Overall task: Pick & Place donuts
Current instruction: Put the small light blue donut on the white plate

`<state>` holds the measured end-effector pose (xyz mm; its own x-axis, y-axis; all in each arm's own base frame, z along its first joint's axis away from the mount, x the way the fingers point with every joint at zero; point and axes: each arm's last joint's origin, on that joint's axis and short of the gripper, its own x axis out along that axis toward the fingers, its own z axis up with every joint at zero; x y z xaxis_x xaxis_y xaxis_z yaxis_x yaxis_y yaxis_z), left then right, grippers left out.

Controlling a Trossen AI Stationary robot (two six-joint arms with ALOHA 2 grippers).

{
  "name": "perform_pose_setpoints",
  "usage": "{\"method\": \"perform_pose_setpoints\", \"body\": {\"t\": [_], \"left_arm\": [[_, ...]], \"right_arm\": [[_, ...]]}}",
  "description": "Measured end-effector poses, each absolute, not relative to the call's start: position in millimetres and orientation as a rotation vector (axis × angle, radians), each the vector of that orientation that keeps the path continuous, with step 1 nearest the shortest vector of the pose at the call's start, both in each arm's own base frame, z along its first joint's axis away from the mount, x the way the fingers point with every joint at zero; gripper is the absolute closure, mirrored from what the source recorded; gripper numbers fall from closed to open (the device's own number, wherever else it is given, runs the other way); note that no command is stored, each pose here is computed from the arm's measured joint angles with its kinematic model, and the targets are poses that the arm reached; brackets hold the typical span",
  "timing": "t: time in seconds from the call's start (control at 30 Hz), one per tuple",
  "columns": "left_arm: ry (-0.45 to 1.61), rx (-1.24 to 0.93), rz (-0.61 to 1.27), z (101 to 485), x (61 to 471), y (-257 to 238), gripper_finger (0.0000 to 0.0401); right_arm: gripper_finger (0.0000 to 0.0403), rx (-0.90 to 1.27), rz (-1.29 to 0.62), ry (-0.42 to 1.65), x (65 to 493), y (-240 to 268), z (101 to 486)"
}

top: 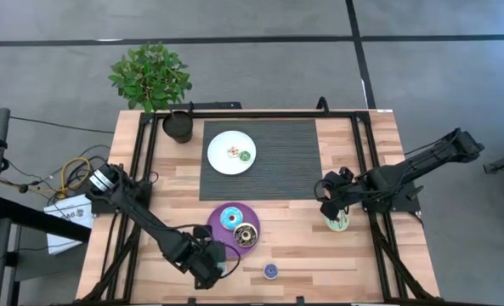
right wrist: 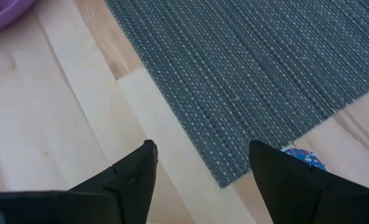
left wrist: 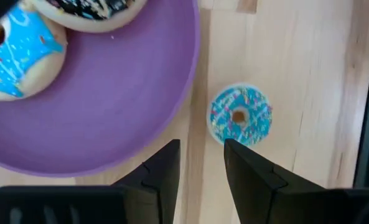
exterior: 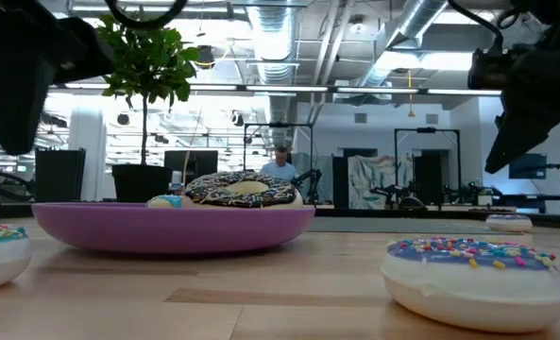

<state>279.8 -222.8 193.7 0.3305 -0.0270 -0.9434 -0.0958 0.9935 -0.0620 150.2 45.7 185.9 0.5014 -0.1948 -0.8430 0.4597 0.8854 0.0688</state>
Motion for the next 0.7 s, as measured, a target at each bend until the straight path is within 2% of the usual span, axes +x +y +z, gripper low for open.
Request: {"method": "perform_pose_setpoints", "body": {"t": [0.33, 0.47, 0.7], "left_arm": [[1.221, -0.144, 0.064, 194, 284, -219, 0.0274], [1.222, -0.132, 0.053, 194, 284, -220, 0.0234], [1.266, -0.088, -0.055, 194, 282, -222, 0.0135]], "right_arm": [[0.0158, 0.303, -0.397, 0.972, 160, 50, 179], [0.0158, 0.308, -0.391, 0.963, 163, 52, 178], [0.0159, 0.306, -0.393, 0.967, 164, 52, 177]]}}
